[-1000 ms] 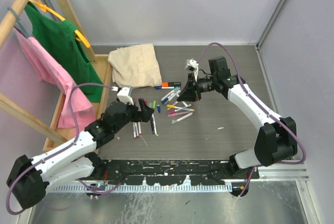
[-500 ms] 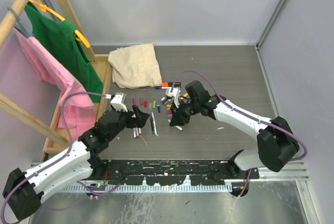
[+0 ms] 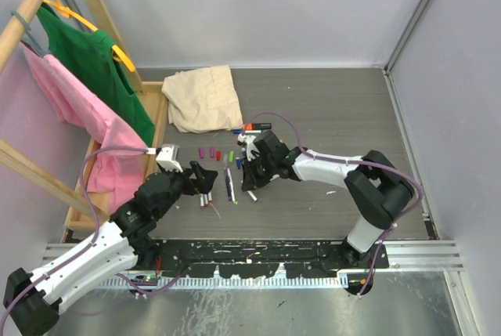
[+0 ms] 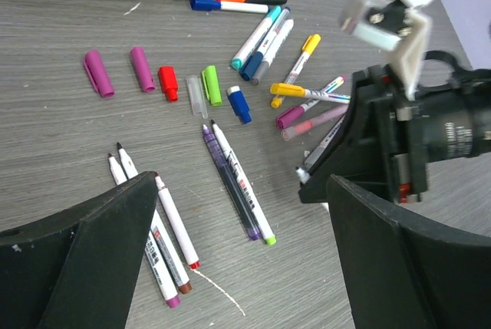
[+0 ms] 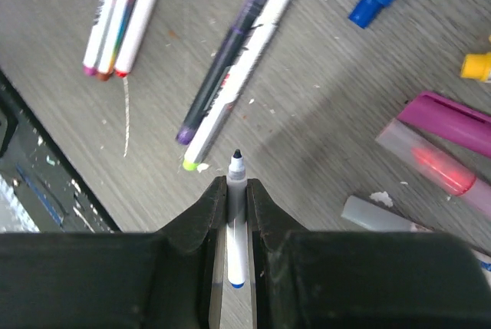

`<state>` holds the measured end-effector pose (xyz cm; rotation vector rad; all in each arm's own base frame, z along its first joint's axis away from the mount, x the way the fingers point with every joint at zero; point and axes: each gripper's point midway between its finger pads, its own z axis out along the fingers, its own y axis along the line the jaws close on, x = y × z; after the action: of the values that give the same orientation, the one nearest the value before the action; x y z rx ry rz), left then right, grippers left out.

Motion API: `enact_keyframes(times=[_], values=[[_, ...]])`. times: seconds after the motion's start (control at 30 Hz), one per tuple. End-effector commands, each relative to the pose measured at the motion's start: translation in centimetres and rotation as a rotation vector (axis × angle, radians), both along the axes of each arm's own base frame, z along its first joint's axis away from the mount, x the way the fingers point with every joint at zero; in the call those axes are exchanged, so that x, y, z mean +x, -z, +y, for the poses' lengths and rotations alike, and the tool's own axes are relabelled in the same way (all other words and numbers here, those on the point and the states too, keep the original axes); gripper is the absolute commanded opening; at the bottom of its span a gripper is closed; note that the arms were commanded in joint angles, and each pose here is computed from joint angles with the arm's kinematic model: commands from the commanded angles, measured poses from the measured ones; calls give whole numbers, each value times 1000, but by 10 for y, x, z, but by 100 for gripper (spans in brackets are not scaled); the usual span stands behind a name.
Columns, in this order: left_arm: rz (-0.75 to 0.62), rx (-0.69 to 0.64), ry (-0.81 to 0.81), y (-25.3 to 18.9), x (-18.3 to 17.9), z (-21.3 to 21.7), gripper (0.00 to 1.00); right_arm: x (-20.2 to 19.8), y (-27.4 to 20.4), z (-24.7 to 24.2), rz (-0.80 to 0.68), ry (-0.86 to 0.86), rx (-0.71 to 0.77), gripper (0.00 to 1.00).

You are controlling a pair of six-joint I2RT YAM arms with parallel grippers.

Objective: Open the pen caps
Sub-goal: Place the pen at the center of the board.

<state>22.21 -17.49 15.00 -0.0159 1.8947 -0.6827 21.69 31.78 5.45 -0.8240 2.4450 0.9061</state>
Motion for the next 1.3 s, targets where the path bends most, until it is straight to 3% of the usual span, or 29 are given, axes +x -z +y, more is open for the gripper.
enact_keyframes(times=[0.0, 0.37, 0.83, 1.03, 1.27], values=[[-36, -35, -39, -11, 2, 6, 93, 25, -9, 19, 52, 167, 39, 11], [-51, -65, -52, -11, 0, 10, 93, 38, 23, 15, 91, 288, -75, 21], [-51, -82, -45, -12, -2, 9, 93, 43, 47, 1, 80, 307, -199, 28], [-56, -91, -42, -15, -3, 9, 93, 34, 32, 18, 118, 219, -127, 32], [-57, -96, -33, -17, -5, 8, 94, 34, -17, 35, 53, 123, 4, 38]])
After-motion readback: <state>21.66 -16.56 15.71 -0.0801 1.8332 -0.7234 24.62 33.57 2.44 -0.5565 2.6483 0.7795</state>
